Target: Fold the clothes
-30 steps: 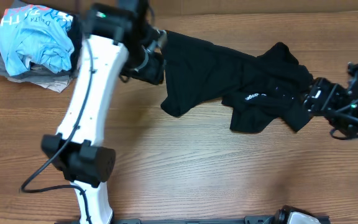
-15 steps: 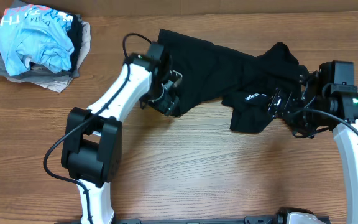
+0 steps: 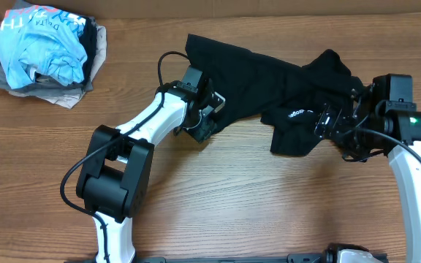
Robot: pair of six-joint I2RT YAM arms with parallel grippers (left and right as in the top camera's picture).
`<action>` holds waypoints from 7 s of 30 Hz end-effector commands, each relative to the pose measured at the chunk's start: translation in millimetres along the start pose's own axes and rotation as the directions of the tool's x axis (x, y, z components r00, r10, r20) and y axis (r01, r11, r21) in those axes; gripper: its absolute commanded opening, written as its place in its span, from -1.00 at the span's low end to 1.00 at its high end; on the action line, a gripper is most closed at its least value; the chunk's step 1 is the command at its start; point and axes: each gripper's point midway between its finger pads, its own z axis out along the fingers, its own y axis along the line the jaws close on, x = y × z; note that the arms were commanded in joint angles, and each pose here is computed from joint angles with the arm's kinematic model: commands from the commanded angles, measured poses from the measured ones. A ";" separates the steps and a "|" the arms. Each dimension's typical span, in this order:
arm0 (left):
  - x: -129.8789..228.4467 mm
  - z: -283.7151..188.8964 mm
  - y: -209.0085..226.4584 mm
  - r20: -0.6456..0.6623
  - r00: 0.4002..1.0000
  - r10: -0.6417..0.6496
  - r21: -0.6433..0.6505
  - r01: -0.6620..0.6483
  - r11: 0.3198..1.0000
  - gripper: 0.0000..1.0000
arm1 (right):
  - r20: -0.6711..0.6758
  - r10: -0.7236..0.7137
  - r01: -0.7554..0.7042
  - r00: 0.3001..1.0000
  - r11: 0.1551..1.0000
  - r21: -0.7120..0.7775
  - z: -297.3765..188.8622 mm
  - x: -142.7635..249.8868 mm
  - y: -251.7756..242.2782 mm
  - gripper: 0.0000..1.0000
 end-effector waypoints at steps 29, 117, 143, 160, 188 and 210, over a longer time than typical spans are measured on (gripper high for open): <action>-111.2 -220.7 22.8 0.277 0.887 -0.370 0.180 0.330 0.927 -0.92 | 0.084 -0.005 -0.018 0.996 0.964 0.267 155.5 15.0 -36.5 0.57; -86.8 -156.1 127.5 0.233 0.837 -0.495 -0.044 0.517 0.855 -0.92 | -0.040 0.067 -0.056 0.997 0.973 0.225 131.0 -39.2 -32.9 -0.42; -60.5 -481.1 92.4 0.773 0.603 -0.195 -0.150 0.473 0.868 -0.92 | 0.655 0.079 -0.190 0.752 0.977 0.100 -270.7 -96.3 -20.3 -0.93; 57.8 -590.9 15.9 0.877 0.474 -0.081 -0.242 0.580 0.778 -0.92 | 0.878 -0.032 -0.123 0.477 0.987 0.103 -392.9 5.7 13.6 -0.93; -29.1 -171.4 182.9 0.124 0.790 -0.601 -0.241 0.612 0.754 -0.92 | 0.135 -0.114 0.105 0.984 0.992 0.073 -26.9 -164.0 -24.7 -0.92; -117.2 -141.4 259.5 0.487 0.736 -0.470 -0.221 0.624 0.750 -0.91 | 0.148 -0.025 0.032 0.989 0.998 -0.047 39.5 -208.0 7.2 -0.92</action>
